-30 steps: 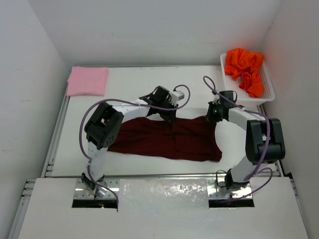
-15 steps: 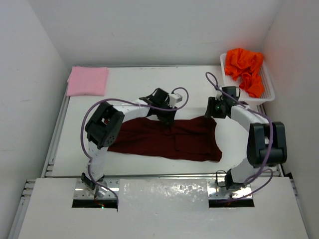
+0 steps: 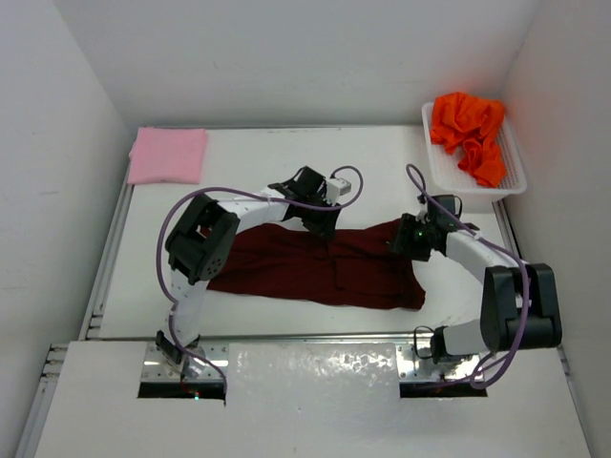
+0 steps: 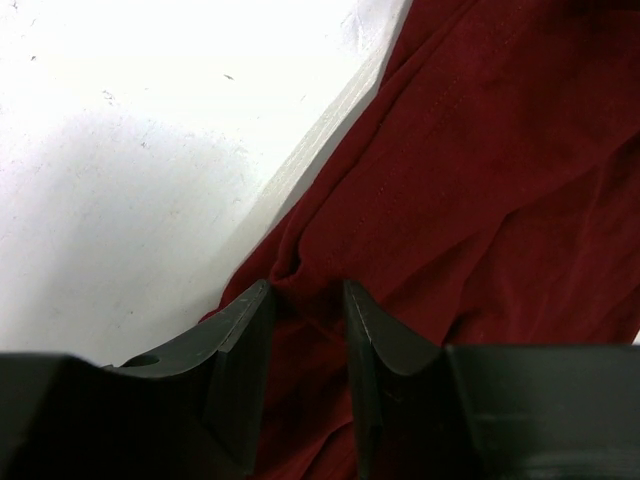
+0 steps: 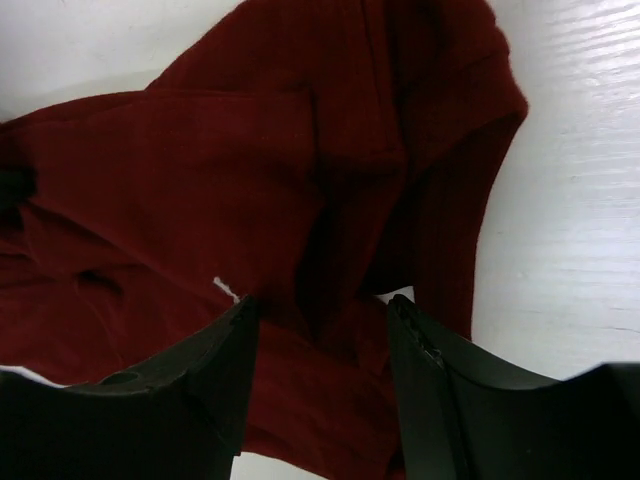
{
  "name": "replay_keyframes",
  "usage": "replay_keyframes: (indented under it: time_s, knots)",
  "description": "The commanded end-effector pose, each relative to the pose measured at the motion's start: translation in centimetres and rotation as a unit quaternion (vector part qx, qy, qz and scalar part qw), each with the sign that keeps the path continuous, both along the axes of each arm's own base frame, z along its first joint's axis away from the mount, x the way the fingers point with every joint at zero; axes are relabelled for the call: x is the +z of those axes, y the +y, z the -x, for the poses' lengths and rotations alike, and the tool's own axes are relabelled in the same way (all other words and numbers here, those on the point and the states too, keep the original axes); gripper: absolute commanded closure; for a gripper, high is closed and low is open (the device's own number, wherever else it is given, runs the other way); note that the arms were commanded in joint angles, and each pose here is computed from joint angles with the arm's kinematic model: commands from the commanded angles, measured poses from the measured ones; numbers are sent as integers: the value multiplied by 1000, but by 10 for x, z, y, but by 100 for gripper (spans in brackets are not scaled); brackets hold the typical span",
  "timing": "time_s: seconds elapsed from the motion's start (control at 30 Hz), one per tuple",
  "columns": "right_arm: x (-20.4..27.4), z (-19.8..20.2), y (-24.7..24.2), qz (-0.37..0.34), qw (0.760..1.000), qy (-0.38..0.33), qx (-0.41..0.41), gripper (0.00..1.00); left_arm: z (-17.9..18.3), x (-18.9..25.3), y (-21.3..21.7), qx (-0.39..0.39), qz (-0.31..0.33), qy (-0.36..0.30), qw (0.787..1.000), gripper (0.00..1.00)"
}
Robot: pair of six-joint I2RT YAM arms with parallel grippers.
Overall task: Fold and stack the t-shirts
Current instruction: Fold the other side of the tshirt into a rectangle
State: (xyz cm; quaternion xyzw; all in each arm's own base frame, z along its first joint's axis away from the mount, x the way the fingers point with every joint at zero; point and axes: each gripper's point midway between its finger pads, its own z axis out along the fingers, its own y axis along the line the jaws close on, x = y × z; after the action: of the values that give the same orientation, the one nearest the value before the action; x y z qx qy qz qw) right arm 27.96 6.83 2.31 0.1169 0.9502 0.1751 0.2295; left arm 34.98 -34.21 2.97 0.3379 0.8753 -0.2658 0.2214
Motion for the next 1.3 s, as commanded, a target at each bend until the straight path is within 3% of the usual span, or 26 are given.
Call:
replay_keyframes:
  time_s: [0.0,0.17,0.23,0.4,0.6,0.73,0.97,1.03,1.1,1.17,1.2,1.23,1.27]
  knots:
    - [18,-18,12,-32,999,-30,-3,48,-8,10,-6,-5,13,-16,1000,68]
    - [2,-12,15,-42,999,-4,-6,56,-6,9,-6,-8,11,-16,1000,68]
    - [-2,-11,17,-49,999,4,-8,73,-6,8,-4,-6,9,-15,1000,68]
    - [-2,-6,18,-53,998,23,-9,100,-6,7,-4,-6,7,-16,1000,68]
    - [26,3,4,-10,1000,2,-7,100,-7,8,-4,-7,6,-21,1000,68]
    - [19,20,12,-30,999,27,5,100,-8,7,-3,-9,3,-23,1000,68]
    - [-8,27,-3,-4,998,61,-14,100,-9,10,0,-12,-4,-31,999,68]
    - [-13,29,-9,7,997,70,-13,83,-11,15,0,-14,-5,-37,999,63]
    - [-13,31,-9,11,997,80,-5,74,-13,23,-1,-20,-4,-45,999,55]
    - [-5,26,-14,24,997,68,4,63,-15,37,-1,-29,-2,-57,998,31]
    - [0,23,-17,35,998,57,11,60,-19,48,-4,-32,3,-67,997,27]
    - [6,18,-19,41,998,46,14,58,-21,57,-6,-36,7,-75,997,12]
    - [19,11,-20,46,998,28,19,57,-18,62,-5,-46,4,-73,996,5]
